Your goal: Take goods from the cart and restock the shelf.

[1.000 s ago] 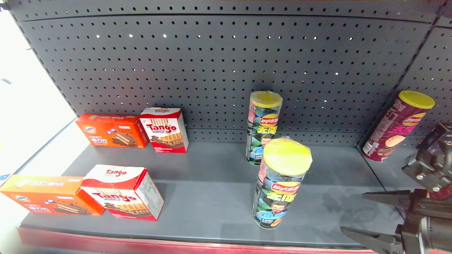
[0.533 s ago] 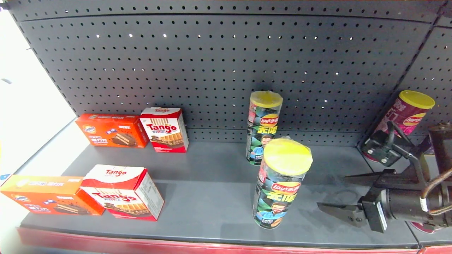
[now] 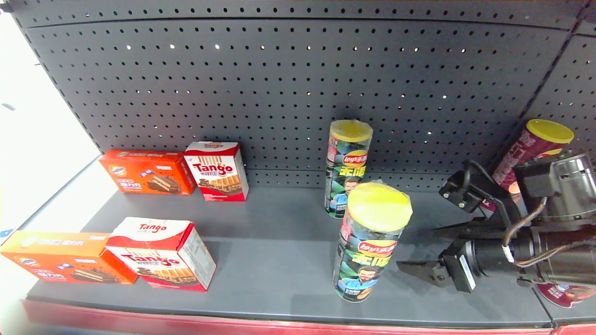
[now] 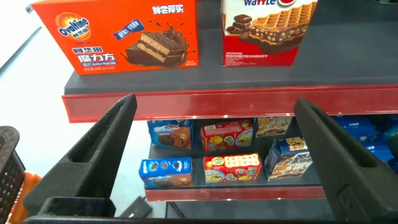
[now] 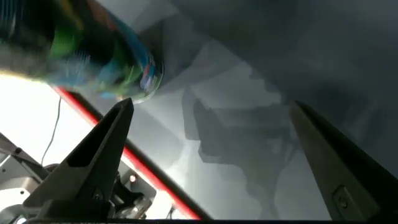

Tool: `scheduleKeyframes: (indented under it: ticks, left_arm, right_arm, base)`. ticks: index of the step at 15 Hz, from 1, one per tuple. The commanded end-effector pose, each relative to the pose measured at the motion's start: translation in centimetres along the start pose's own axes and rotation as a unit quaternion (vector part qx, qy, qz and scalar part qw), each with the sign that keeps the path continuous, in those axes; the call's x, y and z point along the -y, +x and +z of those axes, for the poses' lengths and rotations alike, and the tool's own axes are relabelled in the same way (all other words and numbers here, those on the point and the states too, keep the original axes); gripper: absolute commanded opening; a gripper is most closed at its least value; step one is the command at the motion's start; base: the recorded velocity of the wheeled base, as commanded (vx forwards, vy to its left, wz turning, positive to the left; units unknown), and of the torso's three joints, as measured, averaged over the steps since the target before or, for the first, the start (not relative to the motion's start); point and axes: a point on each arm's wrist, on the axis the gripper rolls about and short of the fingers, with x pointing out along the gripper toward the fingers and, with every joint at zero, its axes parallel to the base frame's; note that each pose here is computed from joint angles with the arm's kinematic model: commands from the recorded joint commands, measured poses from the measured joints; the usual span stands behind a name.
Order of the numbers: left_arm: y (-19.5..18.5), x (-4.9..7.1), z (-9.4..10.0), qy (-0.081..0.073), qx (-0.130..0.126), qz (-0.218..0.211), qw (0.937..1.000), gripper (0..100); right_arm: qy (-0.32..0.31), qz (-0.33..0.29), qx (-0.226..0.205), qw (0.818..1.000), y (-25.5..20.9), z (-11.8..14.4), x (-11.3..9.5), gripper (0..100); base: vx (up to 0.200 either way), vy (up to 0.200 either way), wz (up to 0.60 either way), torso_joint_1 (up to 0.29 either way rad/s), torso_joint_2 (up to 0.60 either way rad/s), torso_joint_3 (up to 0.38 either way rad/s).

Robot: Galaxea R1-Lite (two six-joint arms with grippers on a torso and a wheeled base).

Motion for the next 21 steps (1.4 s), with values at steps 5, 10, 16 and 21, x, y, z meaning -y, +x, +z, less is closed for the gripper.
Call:
scheduleKeyframes:
  ticks: [5, 10, 16, 21]
  left_arm:
    - [0.0, 0.0, 0.0, -0.002, -0.001, 0.000, 1.0000, 100]
    - [0.0, 0.0, 0.1, -0.002, 0.000, 0.000, 1.0000, 100]
    - [0.0, 0.0, 0.1, -0.002, 0.000, 0.000, 1.0000, 100]
    - [0.0, 0.0, 0.1, -0.002, 0.000, 0.000, 1.0000, 100]
  right_arm:
    - [-0.010, 0.004, -0.024, 1.000, 2.1, 0.2, -0.7, 100]
    - [-0.017, 0.011, -0.021, 1.000, 3.0, 1.0, -1.2, 100]
    - [-0.013, 0.004, -0.016, 1.000, 2.6, 1.0, -0.8, 100]
    - [-0.014, 0.007, -0.018, 1.000, 2.9, 1.1, -0.9, 100]
  base:
    - [0.000, 0.000, 0.00, 0.000, 0.00, 0.000]
    - [0.000, 0.000, 0.00, 0.000, 0.00, 0.000]
    - [0.000, 0.000, 0.00, 0.000, 0.00, 0.000]
    - [0.000, 0.000, 0.00, 0.000, 0.00, 0.000]
